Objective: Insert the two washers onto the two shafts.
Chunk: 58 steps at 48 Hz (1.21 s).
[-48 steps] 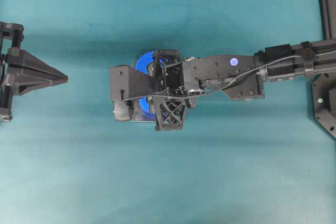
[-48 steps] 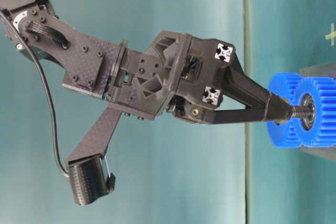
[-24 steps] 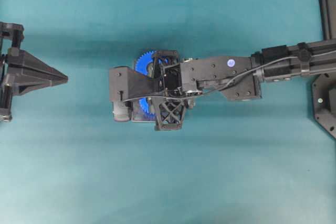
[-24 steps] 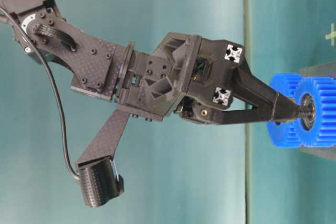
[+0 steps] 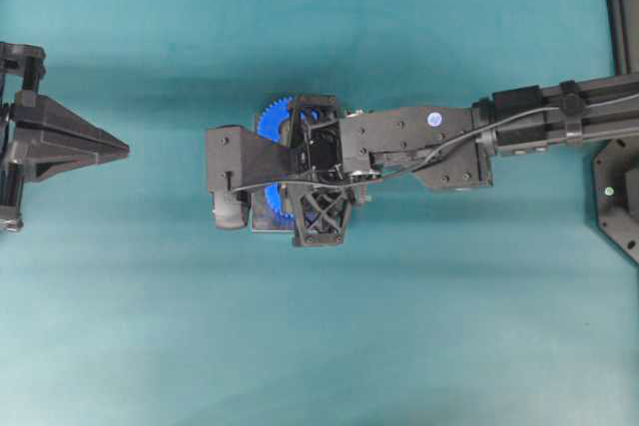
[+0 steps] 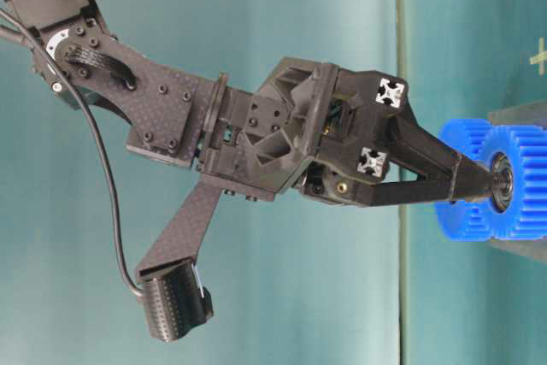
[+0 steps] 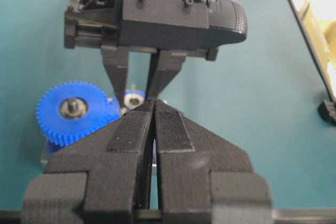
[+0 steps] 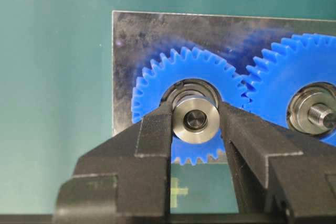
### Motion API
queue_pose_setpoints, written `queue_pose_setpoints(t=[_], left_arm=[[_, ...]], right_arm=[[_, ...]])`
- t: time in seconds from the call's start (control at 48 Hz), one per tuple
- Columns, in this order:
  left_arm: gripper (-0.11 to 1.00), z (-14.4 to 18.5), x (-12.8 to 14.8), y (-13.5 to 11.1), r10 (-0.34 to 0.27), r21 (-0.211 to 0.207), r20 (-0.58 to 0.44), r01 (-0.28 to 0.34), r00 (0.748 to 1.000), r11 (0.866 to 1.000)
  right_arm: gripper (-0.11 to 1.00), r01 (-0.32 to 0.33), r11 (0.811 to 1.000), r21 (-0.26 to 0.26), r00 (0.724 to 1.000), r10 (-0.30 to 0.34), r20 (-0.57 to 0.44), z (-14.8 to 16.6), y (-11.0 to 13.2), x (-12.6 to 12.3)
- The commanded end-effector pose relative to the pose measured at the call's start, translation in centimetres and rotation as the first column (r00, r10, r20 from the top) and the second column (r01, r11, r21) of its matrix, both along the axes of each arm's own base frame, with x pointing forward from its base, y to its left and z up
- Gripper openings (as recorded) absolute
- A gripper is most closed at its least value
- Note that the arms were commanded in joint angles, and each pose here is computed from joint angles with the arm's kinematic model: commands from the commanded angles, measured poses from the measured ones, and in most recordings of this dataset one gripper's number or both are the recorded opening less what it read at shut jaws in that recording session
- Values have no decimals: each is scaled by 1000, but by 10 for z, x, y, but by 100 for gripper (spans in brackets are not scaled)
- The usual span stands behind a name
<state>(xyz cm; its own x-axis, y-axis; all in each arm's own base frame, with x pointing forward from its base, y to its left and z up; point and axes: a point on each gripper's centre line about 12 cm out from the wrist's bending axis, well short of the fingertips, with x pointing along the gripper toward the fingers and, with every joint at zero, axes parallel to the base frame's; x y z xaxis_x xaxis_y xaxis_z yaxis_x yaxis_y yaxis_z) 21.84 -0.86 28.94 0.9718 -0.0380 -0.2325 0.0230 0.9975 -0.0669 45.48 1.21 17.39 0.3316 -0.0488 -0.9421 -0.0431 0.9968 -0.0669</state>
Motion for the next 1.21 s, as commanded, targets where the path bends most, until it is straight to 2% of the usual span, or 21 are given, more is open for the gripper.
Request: queue_pose_setpoints(t=[0.0,0.25,0.396,0.459,0.876,1.188], left_arm=[[1,10,2,0,-1,-1,26,2,1000,1000],[1,10,2,0,-1,-1,26,2,1000,1000],[1,9,3,0,-1,-1,25,2,1000,1000],[1,9,3,0,-1,-1,25,2,1000,1000],[1,9,3,0,-1,-2,24,1,1000,1000],[1,7,2,0,2,-14,18,-1,1000,1000]], right_arm=[[32,-4,1000,-4,999,5,42,17,-3,4],[33,0,1000,-3,999,0,47,17,-5,5],[58,1,1000,-3,999,-1,50,18,-5,5],[62,1,1000,-2,999,-1,55,20,-5,5],[62,12,1000,-1,995,-12,98,43,-8,-2],[62,14,1000,6,978,-15,207,81,-10,-19]])
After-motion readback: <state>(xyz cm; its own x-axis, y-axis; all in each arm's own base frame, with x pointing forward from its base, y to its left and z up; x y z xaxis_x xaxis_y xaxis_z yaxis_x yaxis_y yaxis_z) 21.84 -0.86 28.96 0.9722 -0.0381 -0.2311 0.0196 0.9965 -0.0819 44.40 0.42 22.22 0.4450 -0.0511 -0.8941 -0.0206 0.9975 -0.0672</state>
